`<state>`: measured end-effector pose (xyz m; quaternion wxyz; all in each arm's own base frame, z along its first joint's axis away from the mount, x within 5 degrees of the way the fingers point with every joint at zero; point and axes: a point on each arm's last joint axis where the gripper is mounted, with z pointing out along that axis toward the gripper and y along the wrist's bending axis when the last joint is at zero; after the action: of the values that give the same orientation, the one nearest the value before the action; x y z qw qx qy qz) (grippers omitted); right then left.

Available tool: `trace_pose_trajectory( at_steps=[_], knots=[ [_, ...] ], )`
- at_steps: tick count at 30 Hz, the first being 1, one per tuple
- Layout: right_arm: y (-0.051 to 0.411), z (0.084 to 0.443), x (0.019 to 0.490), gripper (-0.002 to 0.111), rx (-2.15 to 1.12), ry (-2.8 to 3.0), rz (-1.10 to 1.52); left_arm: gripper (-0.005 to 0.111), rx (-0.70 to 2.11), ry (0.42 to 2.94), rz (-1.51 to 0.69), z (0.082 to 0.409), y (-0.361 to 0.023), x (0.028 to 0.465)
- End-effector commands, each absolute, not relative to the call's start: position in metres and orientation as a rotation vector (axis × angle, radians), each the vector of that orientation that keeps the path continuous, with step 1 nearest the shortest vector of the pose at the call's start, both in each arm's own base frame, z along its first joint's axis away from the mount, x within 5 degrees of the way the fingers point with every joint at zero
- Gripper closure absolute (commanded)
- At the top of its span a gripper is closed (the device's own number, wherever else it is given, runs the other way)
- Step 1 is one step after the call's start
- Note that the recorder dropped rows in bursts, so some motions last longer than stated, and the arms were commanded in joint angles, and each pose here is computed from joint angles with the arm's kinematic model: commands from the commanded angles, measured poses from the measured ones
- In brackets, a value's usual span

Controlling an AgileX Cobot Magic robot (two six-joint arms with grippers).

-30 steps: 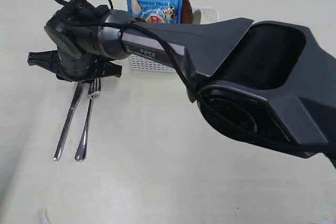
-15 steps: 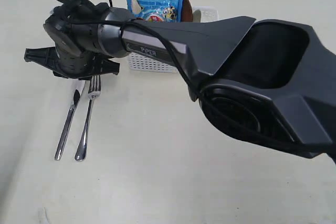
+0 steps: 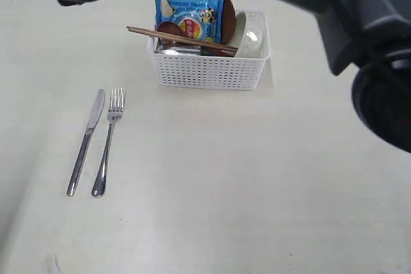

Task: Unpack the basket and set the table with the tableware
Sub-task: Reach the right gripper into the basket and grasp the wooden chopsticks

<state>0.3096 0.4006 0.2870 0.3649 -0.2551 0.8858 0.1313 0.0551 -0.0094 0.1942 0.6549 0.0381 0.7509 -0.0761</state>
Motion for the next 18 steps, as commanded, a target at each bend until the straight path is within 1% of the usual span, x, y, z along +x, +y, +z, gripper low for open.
trace_pose_trajectory(
  at_steps=[1, 3, 6, 9, 14, 16, 18],
  knots=[
    [0.363, 0.298, 0.329, 0.081, -0.858, 2.274, 0.07, 0.107, 0.082, 1.696, -0.18, 0.194, -0.01, 0.055],
    [0.346, 0.294, 0.34, 0.081, -0.952, 2.3, -0.043, 0.107, 0.082, 1.696, -0.18, 0.194, -0.01, 0.055],
    [0.324, 0.28, 0.359, 0.081, -1.069, 2.348, -0.129, 0.107, 0.082, 1.696, -0.18, 0.194, -0.01, 0.055],
    [0.308, 0.272, 0.375, 0.081, -1.098, 2.378, -0.12, 0.107, 0.082, 1.696, -0.18, 0.194, -0.01, 0.055],
    [0.288, 0.265, 0.396, 0.08, -1.055, 2.419, -0.015, 0.107, 0.082, 1.696, -0.18, 0.194, -0.01, 0.055],
    [0.283, 0.259, 0.401, 0.075, -1.064, 2.437, 0.019, 0.107, 0.082, 1.696, -0.18, 0.194, -0.01, 0.055],
    [0.282, 0.253, 0.403, 0.065, -1.103, 2.45, 0.059, 0.107, 0.082, 1.696, -0.18, 0.194, -0.01, 0.055]
  ],
)
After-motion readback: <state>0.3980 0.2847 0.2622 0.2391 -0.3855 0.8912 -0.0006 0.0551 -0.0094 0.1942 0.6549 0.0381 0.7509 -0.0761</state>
